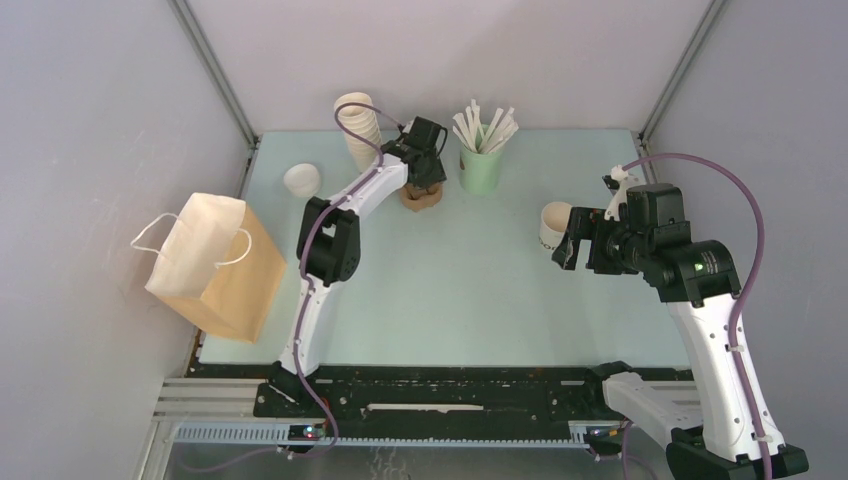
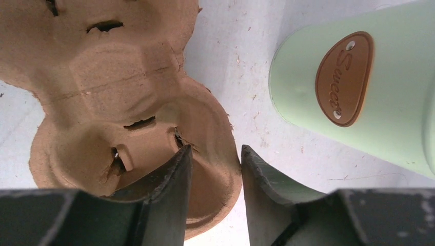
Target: Pack the takeout coffee
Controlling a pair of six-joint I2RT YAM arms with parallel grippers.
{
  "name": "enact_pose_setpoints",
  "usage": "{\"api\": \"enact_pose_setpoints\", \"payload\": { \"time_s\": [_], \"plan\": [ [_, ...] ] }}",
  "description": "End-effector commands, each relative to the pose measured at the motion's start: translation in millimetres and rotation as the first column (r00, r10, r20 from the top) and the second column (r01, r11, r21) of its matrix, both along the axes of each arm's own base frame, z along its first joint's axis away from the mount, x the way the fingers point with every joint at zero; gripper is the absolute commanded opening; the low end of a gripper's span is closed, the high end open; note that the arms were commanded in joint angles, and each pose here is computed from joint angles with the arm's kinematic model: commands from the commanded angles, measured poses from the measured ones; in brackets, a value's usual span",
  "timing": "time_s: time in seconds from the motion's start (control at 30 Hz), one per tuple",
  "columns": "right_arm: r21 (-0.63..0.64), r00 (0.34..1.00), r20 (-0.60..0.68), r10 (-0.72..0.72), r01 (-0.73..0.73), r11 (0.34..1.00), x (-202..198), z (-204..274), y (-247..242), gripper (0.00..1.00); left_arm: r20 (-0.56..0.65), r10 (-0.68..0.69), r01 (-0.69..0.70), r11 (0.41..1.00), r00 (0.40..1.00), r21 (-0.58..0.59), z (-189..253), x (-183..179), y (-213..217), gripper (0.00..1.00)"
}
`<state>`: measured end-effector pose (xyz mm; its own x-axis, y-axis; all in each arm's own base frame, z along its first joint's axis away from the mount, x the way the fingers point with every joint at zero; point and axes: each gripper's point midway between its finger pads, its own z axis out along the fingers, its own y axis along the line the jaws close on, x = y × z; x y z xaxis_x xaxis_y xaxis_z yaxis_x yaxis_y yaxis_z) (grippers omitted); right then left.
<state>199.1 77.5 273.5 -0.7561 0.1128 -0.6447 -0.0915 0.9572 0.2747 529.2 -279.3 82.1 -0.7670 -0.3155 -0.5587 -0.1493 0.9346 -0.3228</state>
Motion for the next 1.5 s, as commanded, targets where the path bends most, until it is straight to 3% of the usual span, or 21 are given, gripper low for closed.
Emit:
{"api": "enact_pose_setpoints", "payload": {
  "time_s": [0.0, 0.5, 0.77, 1.0, 1.17, 1.3, 1.47],
  "plan": [
    [-0.026, 1.000, 0.022, 0.009, -0.009, 1.000, 1.2, 3.2, -2.3, 0.96, 0.110, 0.013, -0.010, 0.999, 0.994, -0.035, 43.1, 19.2, -3.9, 0.43],
    [-0.036, 1.000, 0.024, 0.015, -0.014, 0.999, 1.7, 3.0, -1.9, 0.97, 0.160, 0.004, 0.003, 0.999, 0.987, -0.040, 67.9, 18.0, 1.1, 0.25],
    [-0.035, 1.000, 0.028, 0.013, -0.012, 0.999, 1.8, 3.6, -2.1, 0.97, 0.197, 0.012, -0.004, 0.999, 0.980, -0.039, 91.9, 10.9, 9.6, 0.24],
    [-0.024, 1.000, 0.027, 0.014, -0.014, 1.000, 1.3, 2.9, -0.7, 0.97, 0.168, -0.003, 0.010, 0.999, 0.986, -0.041, 85.1, 4.2, 9.4, 0.24],
    [-0.023, 0.999, 0.029, 0.013, -0.012, 1.000, 0.6, 3.4, -1.3, 0.97, 0.158, -0.019, 0.037, 0.993, 0.987, -0.114, 88.3, 1.2, 0.7, 0.25],
    [-0.021, 0.999, 0.030, 0.015, -0.014, 1.000, 1.1, 3.7, -0.6, 0.97, 0.110, -0.055, 0.082, 0.963, 0.992, -0.256, 79.0, -4.1, -15.8, 0.24],
    [-0.020, 1.000, 0.029, 0.012, -0.011, 1.000, 0.6, 3.6, -1.0, 0.97, 0.153, -0.055, 0.106, 0.932, 0.987, -0.346, 82.7, -3.0, -23.3, 0.26]
  ]
}}
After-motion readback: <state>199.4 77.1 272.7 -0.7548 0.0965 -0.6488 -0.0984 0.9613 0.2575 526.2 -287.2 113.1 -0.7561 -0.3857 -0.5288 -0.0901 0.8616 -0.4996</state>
